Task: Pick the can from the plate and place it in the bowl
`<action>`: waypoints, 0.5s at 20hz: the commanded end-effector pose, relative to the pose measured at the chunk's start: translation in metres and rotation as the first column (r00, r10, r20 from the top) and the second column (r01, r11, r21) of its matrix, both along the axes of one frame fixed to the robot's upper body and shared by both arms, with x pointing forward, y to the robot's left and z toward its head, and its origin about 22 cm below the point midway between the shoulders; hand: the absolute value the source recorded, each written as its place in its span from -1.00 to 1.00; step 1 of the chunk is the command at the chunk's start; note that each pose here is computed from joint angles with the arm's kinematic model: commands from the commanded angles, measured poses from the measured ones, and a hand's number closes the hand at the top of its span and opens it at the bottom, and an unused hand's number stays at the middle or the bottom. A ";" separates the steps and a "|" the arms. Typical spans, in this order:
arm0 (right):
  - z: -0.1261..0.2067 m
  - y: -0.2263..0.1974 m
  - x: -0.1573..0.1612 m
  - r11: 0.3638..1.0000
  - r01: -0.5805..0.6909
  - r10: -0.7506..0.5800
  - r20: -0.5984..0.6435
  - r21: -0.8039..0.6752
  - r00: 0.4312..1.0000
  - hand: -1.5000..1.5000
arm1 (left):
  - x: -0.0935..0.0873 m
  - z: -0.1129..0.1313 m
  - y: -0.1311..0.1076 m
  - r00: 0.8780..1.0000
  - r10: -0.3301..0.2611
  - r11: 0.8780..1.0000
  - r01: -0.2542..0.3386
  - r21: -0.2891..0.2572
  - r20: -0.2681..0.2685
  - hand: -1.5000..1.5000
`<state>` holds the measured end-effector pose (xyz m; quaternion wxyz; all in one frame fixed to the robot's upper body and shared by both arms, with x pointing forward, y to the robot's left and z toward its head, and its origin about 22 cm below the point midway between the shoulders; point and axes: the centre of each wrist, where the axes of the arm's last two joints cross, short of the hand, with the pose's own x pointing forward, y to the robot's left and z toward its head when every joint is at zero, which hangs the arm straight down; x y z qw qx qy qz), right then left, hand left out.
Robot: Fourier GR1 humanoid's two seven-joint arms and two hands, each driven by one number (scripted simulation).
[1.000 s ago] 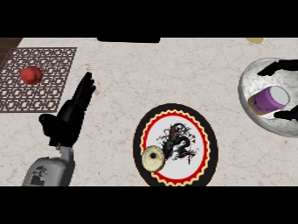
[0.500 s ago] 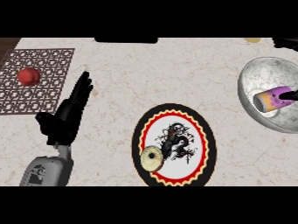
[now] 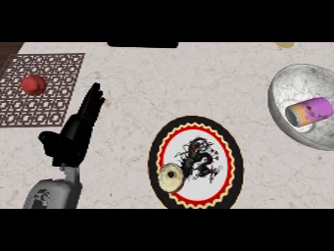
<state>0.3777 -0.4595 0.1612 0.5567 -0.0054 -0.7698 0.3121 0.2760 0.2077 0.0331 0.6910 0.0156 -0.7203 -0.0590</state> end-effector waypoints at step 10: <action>0.011 -0.034 -0.023 0.950 -0.227 0.249 -0.083 0.216 0.965 -1.00 | 0.008 0.009 0.000 1.000 -0.014 1.000 0.014 -0.011 -0.001 0.00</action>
